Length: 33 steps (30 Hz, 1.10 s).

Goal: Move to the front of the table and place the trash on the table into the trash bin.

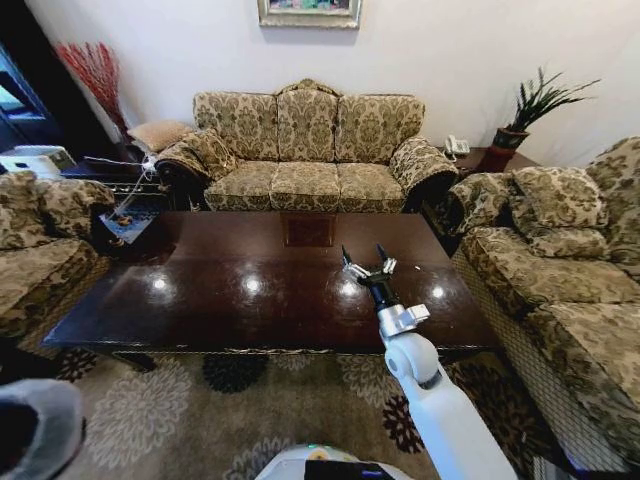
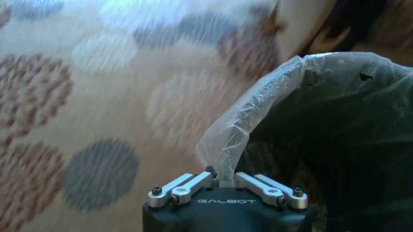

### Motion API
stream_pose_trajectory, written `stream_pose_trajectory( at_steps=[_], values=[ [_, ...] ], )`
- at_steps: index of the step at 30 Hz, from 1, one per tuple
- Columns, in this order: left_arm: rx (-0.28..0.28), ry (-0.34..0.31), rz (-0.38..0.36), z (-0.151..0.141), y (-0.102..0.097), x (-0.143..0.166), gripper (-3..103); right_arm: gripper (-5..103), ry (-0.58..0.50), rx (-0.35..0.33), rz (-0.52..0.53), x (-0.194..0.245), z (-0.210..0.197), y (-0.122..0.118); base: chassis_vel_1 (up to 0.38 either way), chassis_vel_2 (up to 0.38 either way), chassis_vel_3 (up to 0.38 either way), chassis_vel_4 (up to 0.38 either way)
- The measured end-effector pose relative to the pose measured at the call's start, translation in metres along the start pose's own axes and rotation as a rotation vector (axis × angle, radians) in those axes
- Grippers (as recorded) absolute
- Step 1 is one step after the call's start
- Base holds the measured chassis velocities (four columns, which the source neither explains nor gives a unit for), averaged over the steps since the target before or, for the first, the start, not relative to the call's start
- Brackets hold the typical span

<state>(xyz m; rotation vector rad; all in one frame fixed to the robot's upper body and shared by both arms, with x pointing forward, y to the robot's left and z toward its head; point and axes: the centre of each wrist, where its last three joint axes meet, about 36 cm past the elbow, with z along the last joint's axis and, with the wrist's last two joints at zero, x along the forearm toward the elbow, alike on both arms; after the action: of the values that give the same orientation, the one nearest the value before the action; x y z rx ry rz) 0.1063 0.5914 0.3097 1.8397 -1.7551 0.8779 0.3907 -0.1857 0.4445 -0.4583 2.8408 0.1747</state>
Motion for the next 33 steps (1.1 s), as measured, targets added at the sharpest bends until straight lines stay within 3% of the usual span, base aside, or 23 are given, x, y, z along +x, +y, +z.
stream_pose_trajectory(
  at_steps=[3, 9, 13, 26, 33],
  values=[
    [-0.003, 0.031, -0.024, 0.023, 0.006, -0.016, 0, 100, 0.007, 0.003, 0.011, 0.005, 0.003, -0.002, 0.000, 0.000, 0.000, 0.000],
    [0.047, 0.184, -0.049, 0.093, 0.007, -0.061, 0, 100, 0.048, 0.006, 0.049, 0.035, 0.015, -0.011, 0.000, 0.000, 0.000, 0.000],
    [0.059, 0.231, -0.045, 0.114, 0.003, -0.080, 0, 100, 0.036, 0.014, 0.067, 0.044, 0.012, -0.020, 0.032, 0.023, -0.045, -0.033],
    [0.103, 0.258, 0.014, 0.142, 0.015, -0.111, 0, 100, -0.019, -0.003, 0.033, 0.056, 0.014, -0.026, 0.139, 0.129, -0.140, -0.144],
    [0.113, 0.277, 0.003, 0.156, 0.021, -0.116, -3, 100, -0.031, 0.010, 0.026, 0.062, 0.013, -0.034, 0.044, 0.045, -0.014, -0.034]
  ],
)
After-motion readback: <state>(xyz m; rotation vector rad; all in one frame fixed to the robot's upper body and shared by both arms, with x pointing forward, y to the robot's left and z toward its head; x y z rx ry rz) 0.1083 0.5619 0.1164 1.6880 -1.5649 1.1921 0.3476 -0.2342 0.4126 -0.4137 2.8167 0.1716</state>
